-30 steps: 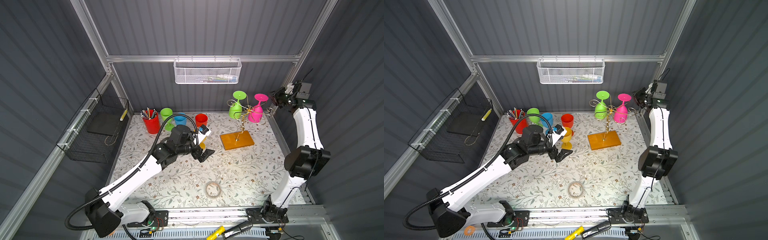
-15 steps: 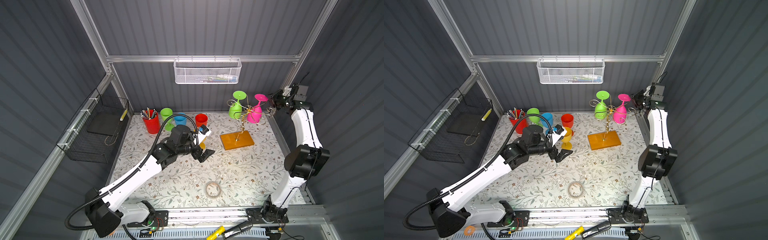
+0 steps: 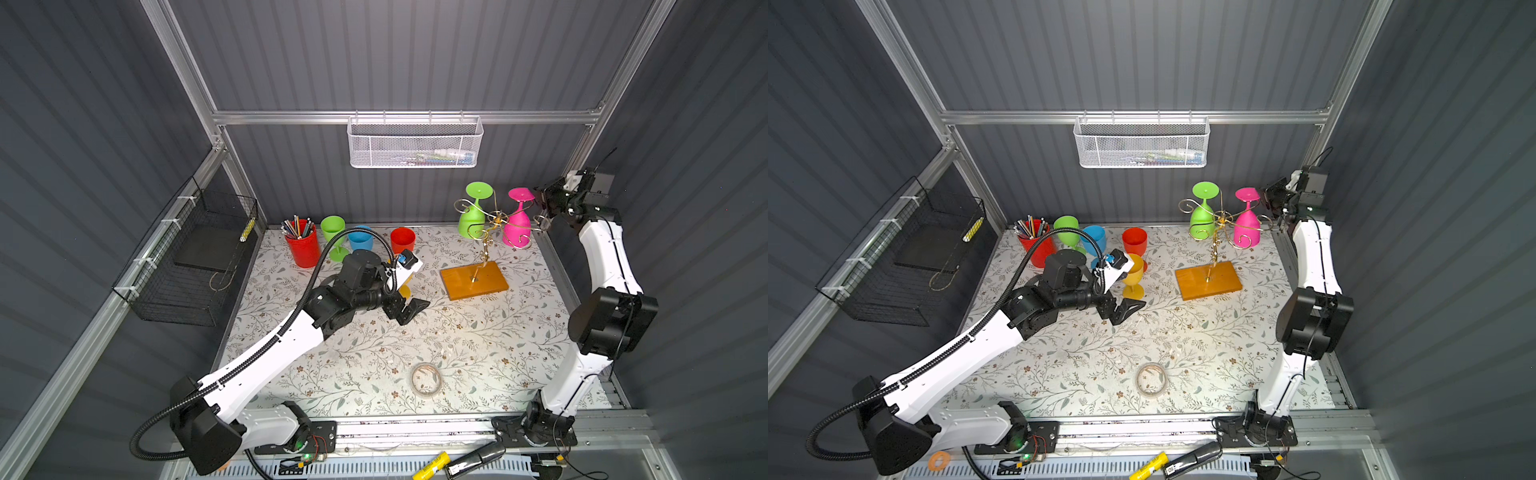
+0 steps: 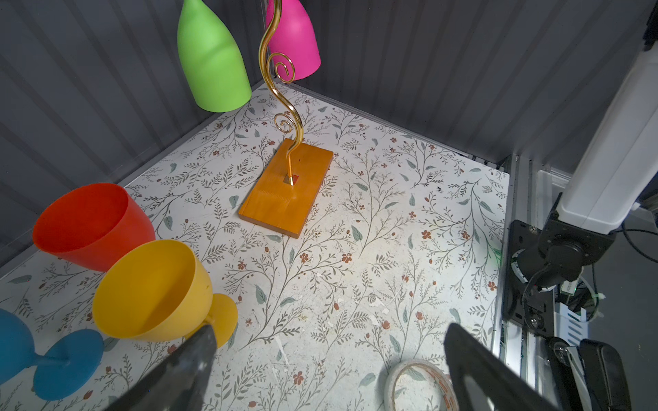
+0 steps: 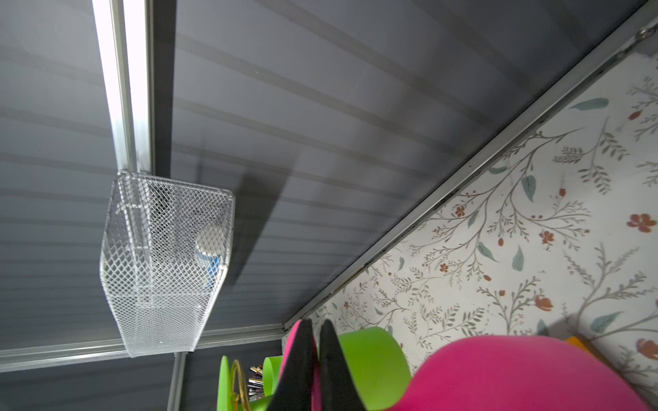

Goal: Take the wine glass off the wine glass rack

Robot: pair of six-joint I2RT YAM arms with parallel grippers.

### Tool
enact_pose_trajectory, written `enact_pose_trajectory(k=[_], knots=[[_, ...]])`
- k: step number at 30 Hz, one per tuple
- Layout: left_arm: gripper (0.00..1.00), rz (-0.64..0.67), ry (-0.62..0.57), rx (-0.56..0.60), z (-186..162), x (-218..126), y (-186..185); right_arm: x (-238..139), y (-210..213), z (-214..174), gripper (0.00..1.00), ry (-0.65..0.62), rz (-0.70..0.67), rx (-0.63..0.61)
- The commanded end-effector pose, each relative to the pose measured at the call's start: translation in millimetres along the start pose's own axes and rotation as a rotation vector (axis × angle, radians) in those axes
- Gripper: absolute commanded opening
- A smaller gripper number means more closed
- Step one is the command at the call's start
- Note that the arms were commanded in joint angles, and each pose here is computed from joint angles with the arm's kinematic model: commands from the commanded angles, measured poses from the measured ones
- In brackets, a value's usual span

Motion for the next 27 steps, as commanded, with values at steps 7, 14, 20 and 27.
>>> enact_pose_trajectory(k=[7,14,20,27], knots=[[1.00,-0.022,-0.028,0.025,6,-5,-5,-18,25,-4,0.03,-0.023,0.058,-0.031],[1.00,-0.024,-0.027,0.024,5,-5,-6,-29,34,-4,0.01,-0.049,0.088,-0.025],[1.00,-0.024,-0.033,0.023,7,-6,-6,-39,35,-3,0.01,-0.077,0.094,-0.019],[1.00,-0.028,-0.035,0.021,7,-6,-7,-46,30,-4,0.00,-0.081,0.090,-0.019]])
Point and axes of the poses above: each gripper's point midway between its finger pads, its own x axis out along the fingers, its own y axis along the line the jaws close on, z = x × y, the point moved 4 cm from there along -x, back along the fingers, and after that the axes turned 13 degrees about x, right-handed, at the moved point
